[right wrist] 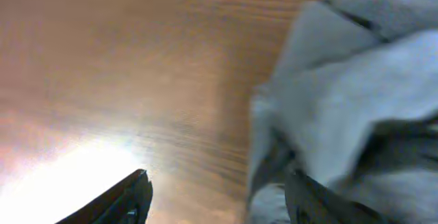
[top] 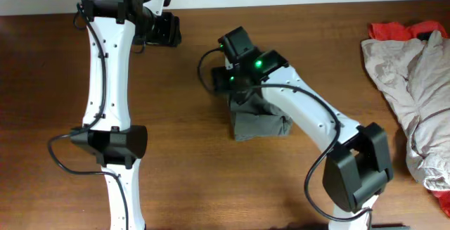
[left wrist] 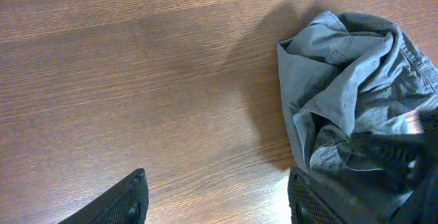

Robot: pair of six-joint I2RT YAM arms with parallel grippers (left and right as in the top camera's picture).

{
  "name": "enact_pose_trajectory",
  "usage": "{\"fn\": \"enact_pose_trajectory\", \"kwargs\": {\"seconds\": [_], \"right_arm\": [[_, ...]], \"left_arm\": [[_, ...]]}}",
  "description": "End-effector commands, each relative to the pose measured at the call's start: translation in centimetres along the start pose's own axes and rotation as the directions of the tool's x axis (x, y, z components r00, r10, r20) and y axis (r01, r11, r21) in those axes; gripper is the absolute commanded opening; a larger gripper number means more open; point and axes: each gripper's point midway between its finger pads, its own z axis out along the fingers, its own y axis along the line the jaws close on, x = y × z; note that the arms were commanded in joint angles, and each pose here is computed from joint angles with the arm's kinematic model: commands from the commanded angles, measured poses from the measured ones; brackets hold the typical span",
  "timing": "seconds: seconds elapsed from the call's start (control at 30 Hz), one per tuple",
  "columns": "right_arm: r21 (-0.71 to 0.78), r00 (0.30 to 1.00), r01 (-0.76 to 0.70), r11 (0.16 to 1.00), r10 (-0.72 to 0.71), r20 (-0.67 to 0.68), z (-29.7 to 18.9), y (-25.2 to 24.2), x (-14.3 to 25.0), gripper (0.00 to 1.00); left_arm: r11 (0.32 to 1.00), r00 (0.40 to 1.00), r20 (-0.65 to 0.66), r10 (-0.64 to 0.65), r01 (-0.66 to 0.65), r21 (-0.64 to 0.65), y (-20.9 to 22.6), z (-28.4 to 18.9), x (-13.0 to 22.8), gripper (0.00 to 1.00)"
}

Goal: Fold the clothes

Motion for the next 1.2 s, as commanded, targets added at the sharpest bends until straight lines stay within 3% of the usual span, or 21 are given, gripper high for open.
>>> {"fn": "enact_pose_trajectory", "kwargs": {"seconds": [0.0,0.1,0.2,0.37,0.4,0.47,0.53,0.73,0.93,0.97,1.03,1.17], "right_arm": [[-0.074,0.982,0.188,0.979,-0.186,0.038,-1.4,3.3,-0.2,0.69],[-0.007,0.985,0.171,0.985,-0.171,0.039,-1.7,2.2,-0.3,0.66],[0.118,0.997,0.028,0.993,-0.037,0.068,-3.4,-1.6,-1.2,0.65],[0.154,0.979,-0.168,0.974,0.146,0.145,-8.2,-8.2,-3.1,0.64],[0.151,0.974,-0.193,0.970,0.172,0.145,-8.6,-9.3,-3.2,0.59],[0.126,0.963,-0.254,0.959,0.239,0.127,-9.0,-11.7,-3.0,0.22],[0.109,0.947,-0.315,0.943,0.306,0.094,-8.5,-14.2,-2.5,0.04],[0.114,0.886,-0.461,0.880,0.465,-0.008,-4.3,-20.9,0.0,0.04],[0.136,0.863,-0.480,0.866,0.495,-0.105,1.2,-22.3,2.0,0.04],[0.121,0.863,-0.479,0.869,0.492,-0.116,1.8,-22.0,2.1,0.04],[-0.092,0.896,-0.430,0.898,0.412,-0.166,3.3,-18.2,1.0,0.04],[-0.490,0.977,-0.208,0.847,0.201,-0.066,1.1,-10.2,-3.2,0.04]], "left_arm": [[1.000,1.000,0.020,0.011,-0.011,-0.006,0.1,-0.5,-0.3,0.65],[1.000,1.000,0.021,0.011,-0.011,-0.029,0.5,-0.5,-0.4,0.66],[0.999,1.000,0.021,0.011,-0.010,-0.042,0.7,-0.5,-0.3,0.66],[0.999,1.000,0.022,0.007,-0.006,-0.046,1.0,-0.5,-0.4,0.70],[0.999,1.000,0.022,0.007,-0.006,-0.046,1.0,-0.5,-0.4,0.69],[0.999,1.000,0.022,0.007,-0.006,-0.045,1.0,-0.5,-0.4,0.70],[0.999,1.000,0.022,0.007,-0.006,-0.045,1.0,-0.5,-0.4,0.70],[0.999,1.000,0.022,0.007,-0.006,-0.045,1.0,-0.5,-0.4,0.70],[0.999,1.000,0.020,0.006,-0.005,-0.045,1.0,-0.5,-0.3,0.69],[0.999,1.000,0.019,0.006,-0.005,-0.045,1.0,-0.5,-0.3,0.69],[0.999,1.000,0.017,0.006,-0.005,-0.045,1.0,-0.5,-0.2,0.70],[0.999,1.000,0.018,0.006,-0.005,-0.045,1.0,-0.5,-0.3,0.69]]}}
